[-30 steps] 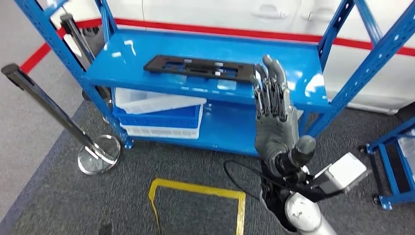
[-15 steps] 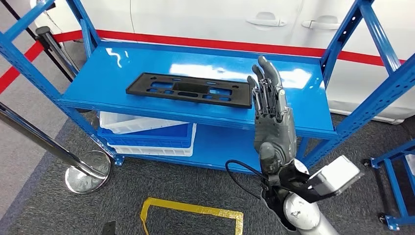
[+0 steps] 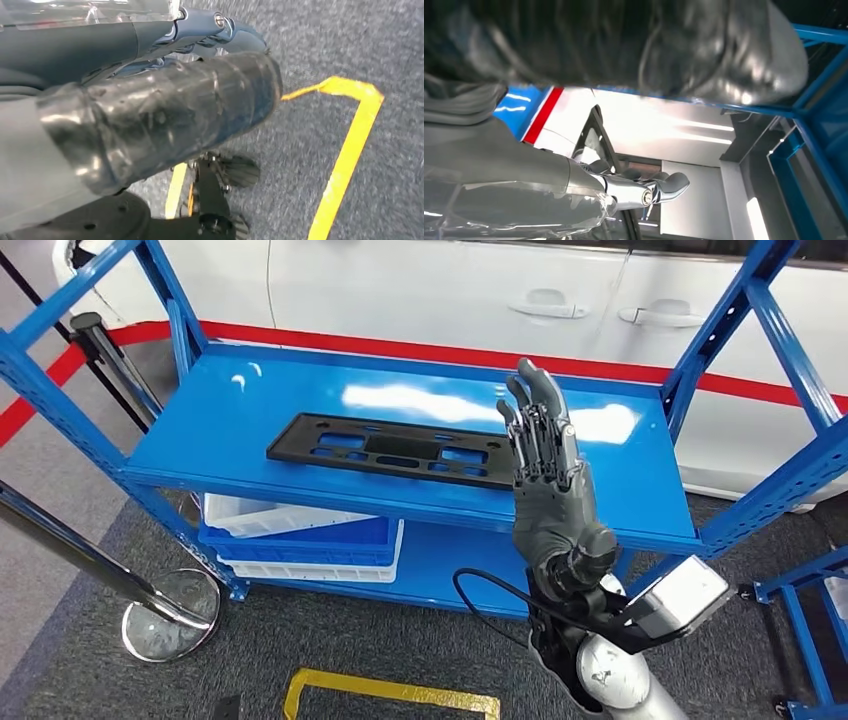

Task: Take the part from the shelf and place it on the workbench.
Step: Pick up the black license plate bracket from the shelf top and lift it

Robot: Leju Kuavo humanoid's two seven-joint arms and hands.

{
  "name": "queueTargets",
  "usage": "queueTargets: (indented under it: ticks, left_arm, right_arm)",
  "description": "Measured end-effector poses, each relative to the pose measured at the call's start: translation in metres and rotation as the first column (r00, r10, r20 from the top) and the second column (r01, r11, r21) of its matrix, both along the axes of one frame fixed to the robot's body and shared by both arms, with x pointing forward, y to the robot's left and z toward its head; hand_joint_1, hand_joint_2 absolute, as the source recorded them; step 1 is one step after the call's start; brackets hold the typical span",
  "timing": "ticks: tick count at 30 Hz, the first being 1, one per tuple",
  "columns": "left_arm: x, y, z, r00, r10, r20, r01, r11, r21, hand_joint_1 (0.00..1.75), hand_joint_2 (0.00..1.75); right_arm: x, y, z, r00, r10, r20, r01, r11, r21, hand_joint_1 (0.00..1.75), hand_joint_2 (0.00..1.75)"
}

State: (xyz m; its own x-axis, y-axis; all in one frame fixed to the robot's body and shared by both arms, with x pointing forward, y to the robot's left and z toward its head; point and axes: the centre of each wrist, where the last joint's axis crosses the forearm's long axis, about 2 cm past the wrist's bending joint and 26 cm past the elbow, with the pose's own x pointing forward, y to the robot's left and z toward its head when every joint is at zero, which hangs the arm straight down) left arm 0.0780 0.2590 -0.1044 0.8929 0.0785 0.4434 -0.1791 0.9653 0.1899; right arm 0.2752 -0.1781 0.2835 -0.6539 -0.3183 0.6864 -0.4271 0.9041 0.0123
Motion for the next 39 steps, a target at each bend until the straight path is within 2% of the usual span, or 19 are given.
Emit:
queueTargets:
  ticks: [26,32,35,39]
  left_arm:
    - [0.006,0.001,0.001,0.999,-0.046,0.001,0.046,0.999,0.017,0.0,0.0]
    - [0.012,0.0,0.002,0.996,-0.087,-0.018,0.088,0.996,0.015,0.0,0.0]
    - [0.017,0.0,0.003,0.995,-0.102,-0.016,0.102,0.995,0.017,0.0,0.0]
    - [0.021,0.0,0.004,0.992,-0.122,-0.016,0.123,0.992,0.021,0.0,0.0]
  right_arm:
    - [0.004,0.001,-0.001,0.999,0.026,-0.03,-0.027,0.998,-0.05,0.0,0.0]
    - [0.015,0.006,0.012,0.995,-0.084,0.06,0.095,0.974,-0.204,0.0,0.0]
    - [0.022,0.011,0.013,0.991,-0.104,0.079,0.121,0.96,-0.254,0.0,0.0]
    - [0.032,0.022,0.021,0.987,-0.103,0.127,0.142,0.924,-0.355,0.0,1.75]
